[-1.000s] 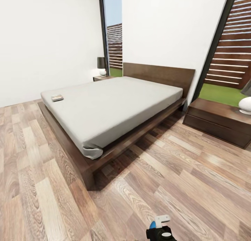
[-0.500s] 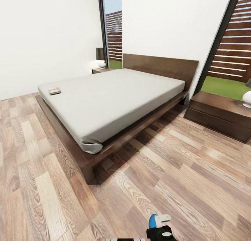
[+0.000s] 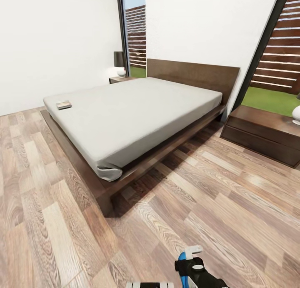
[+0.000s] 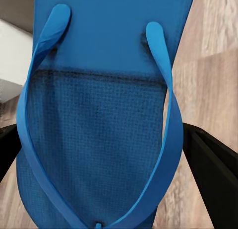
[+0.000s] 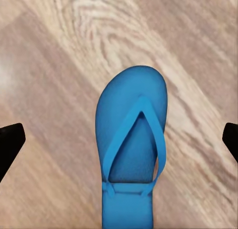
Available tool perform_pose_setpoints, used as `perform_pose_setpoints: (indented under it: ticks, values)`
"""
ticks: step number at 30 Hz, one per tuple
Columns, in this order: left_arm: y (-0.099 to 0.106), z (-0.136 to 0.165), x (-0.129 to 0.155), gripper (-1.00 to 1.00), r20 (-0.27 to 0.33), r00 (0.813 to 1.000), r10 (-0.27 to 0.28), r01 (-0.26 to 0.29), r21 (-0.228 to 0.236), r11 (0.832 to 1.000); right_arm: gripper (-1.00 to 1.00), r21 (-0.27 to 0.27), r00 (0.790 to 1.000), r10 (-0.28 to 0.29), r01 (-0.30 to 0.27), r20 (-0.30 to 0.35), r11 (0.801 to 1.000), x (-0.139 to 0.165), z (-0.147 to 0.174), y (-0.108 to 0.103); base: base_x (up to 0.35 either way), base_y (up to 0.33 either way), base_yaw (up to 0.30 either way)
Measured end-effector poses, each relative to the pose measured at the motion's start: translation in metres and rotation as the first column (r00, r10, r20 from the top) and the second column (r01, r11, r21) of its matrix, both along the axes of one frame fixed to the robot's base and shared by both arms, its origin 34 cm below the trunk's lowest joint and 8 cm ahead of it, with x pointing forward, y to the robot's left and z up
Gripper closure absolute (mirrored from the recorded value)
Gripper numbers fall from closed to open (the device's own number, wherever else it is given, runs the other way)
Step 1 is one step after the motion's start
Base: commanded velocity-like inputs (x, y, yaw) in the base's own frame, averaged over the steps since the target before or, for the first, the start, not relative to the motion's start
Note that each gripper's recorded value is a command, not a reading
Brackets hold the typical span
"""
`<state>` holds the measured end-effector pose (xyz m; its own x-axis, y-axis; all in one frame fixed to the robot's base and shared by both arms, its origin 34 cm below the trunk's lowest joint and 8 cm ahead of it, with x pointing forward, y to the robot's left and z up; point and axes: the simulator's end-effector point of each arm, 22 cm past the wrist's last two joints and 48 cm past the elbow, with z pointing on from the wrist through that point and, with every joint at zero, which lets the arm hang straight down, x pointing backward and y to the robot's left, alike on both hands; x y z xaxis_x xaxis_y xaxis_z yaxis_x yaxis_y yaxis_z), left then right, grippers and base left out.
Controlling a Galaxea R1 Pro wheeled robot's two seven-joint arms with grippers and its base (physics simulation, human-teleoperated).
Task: In the bedroom, move the book from the bed onto either nightstand, and place the two sandals side by side next to the bed.
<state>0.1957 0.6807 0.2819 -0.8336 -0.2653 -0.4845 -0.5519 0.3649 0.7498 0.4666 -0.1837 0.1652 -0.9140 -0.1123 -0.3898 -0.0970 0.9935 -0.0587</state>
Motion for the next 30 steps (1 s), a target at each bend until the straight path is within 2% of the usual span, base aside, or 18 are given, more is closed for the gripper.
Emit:
perform_pose_setpoints:
  ticks: [5,14,30]
  values:
    - [0.000,-0.003,-0.004,1.00,-0.020,1.000,-0.001,0.001,-0.001,1.000,-1.00,-0.015,0.999,0.001,-0.002,-0.048,1.000,-0.001,-0.007,-0.007,0.000,0.000,0.000]
    - [-0.001,-0.006,-0.008,1.00,-0.036,0.999,-0.002,0.002,-0.003,1.000,-1.00,-0.020,0.997,0.002,-0.004,-0.079,1.000,-0.004,-0.013,-0.009,0.000,0.000,0.000]
    - [-0.002,-0.011,-0.016,1.00,-0.073,0.997,-0.002,0.001,-0.005,1.000,-1.00,-0.020,0.996,0.002,-0.004,-0.088,1.000,0.005,-0.021,-0.009,0.000,0.000,0.000]
